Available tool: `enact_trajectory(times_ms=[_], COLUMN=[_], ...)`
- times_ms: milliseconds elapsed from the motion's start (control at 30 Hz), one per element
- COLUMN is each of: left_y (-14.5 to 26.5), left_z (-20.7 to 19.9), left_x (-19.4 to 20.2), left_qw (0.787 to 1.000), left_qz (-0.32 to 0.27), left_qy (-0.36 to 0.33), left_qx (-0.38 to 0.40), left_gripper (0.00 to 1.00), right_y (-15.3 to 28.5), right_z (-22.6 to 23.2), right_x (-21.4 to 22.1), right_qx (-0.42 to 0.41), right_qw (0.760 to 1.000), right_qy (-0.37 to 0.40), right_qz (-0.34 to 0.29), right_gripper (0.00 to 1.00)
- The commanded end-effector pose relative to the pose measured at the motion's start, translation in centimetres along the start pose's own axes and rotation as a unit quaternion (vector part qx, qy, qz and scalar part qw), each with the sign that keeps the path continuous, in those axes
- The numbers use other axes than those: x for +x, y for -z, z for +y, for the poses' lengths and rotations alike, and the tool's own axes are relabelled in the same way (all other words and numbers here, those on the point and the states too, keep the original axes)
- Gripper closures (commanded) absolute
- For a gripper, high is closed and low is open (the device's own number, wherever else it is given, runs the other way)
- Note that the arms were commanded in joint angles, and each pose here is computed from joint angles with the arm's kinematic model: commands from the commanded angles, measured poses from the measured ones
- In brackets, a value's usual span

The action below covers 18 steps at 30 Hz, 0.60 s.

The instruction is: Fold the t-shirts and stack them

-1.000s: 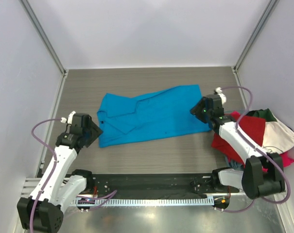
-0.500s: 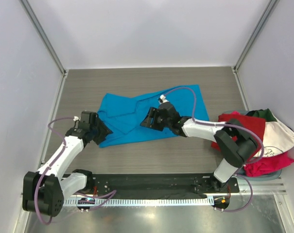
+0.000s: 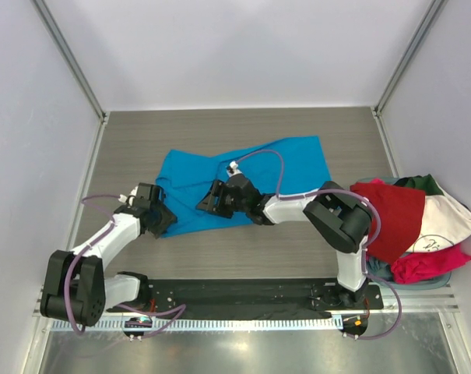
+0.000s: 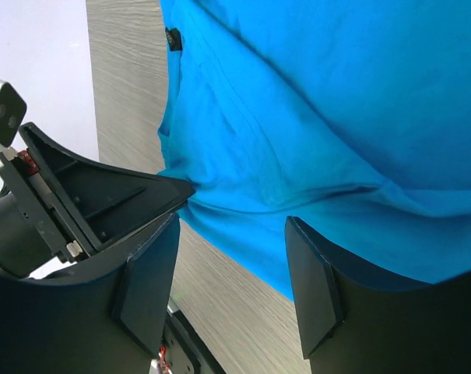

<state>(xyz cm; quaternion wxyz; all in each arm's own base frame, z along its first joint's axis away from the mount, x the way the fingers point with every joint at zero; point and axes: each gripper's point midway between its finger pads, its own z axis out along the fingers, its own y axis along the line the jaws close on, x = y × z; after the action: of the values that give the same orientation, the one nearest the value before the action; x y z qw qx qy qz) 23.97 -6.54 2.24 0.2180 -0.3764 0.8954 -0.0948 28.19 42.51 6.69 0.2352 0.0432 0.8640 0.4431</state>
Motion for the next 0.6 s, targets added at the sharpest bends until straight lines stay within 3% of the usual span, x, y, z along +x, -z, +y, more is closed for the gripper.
enact_trajectory(times_ms=[0, 333, 567], left_y=[-1.0, -0.8, -0.9], left_z=[2.1, 2.0, 2.3], left_x=[-0.4, -0.6, -0.5], left_qw=[0.998, 0.999, 0.998], left_qz=[-0.017, -0.025, -0.021], left_qy=[-0.005, -0.011, -0.014], left_qx=[-0.053, -0.046, -0.053], left_gripper=[0.50, 0.51, 0.52], right_y=[-0.9, -2.5, -3.6], right_z=[2.3, 1.2, 2.0], right_x=[-1.1, -0.4, -2.3], right_qx=[-0.033, -0.024, -0.025], right_qw=[0.999, 0.999, 0.998], right_qy=[-0.016, -0.030, -0.030], right_qz=[-0.025, -0.027, -0.058], right_gripper=[0.37, 0.37, 0.37])
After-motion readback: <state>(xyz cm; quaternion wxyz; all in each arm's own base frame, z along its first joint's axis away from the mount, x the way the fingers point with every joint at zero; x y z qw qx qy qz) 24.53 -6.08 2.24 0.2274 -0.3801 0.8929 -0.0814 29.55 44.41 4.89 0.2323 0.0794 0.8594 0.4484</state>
